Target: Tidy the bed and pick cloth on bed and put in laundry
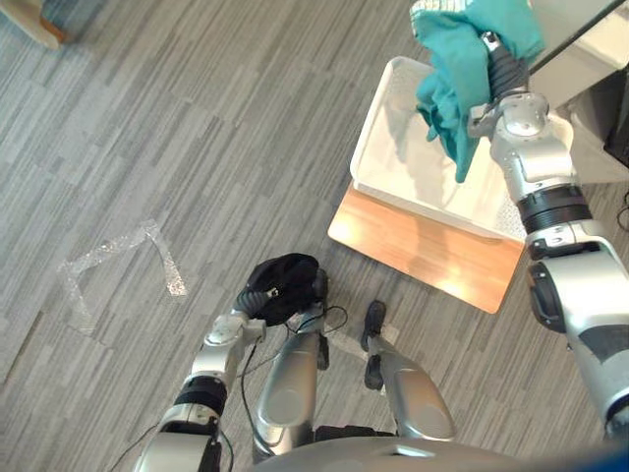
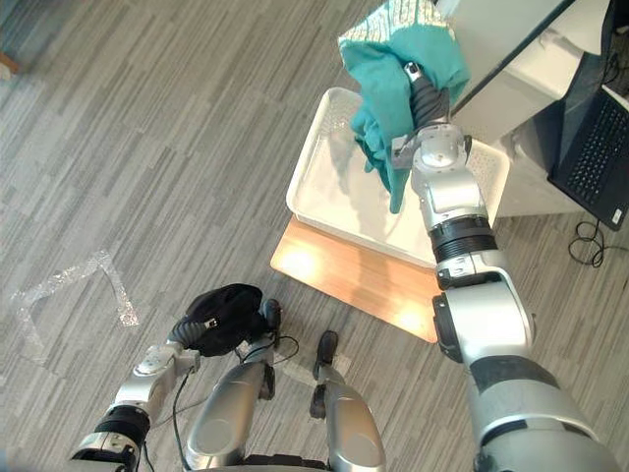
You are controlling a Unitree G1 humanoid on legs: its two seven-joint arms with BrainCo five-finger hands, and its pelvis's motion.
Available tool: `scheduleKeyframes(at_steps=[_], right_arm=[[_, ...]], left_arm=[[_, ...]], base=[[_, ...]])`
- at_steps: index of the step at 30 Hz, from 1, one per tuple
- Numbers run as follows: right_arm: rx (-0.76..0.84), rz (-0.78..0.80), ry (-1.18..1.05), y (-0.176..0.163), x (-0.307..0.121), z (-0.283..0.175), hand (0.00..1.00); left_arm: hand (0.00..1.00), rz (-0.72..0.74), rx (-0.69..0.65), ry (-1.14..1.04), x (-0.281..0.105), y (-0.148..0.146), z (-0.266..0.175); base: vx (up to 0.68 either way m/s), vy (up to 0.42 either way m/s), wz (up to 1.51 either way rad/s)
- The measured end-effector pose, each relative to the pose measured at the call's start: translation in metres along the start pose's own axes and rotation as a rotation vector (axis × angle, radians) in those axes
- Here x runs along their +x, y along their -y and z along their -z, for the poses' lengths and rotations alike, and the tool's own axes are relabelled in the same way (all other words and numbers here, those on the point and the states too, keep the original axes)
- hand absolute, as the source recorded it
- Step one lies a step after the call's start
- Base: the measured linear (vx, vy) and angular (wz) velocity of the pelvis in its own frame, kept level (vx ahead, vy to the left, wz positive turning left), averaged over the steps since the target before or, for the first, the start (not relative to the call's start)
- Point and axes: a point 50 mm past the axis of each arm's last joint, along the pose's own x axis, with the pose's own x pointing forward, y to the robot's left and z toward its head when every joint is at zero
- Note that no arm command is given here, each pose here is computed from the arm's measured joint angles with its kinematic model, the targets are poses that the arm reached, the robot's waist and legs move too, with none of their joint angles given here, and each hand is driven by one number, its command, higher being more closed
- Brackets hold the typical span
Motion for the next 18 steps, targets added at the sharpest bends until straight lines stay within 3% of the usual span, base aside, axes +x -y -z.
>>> scheduleKeyframes(at_steps=[7,8,18], right_arm=[[-0.011,0.022,-0.058,0.005,0.001,0.014,1.00],[-0.013,0.024,-0.068,0.005,0.001,0.016,0.00],[-0.066,-0.053,-0.169,0.001,-0.006,0.050,0.00]], left_arm=[[1.00,0.029,-0.010,0.011,0.007,0.011,-0.014],[1.00,0.019,-0.014,0.010,0.007,0.011,-0.014],[1.00,0.046,0.019,0.011,0.014,0.021,-0.024]], base=[[-0.01,0.022,-0.12],[-0.01,0.029,-0.20],[0.01,0.013,-0.05]])
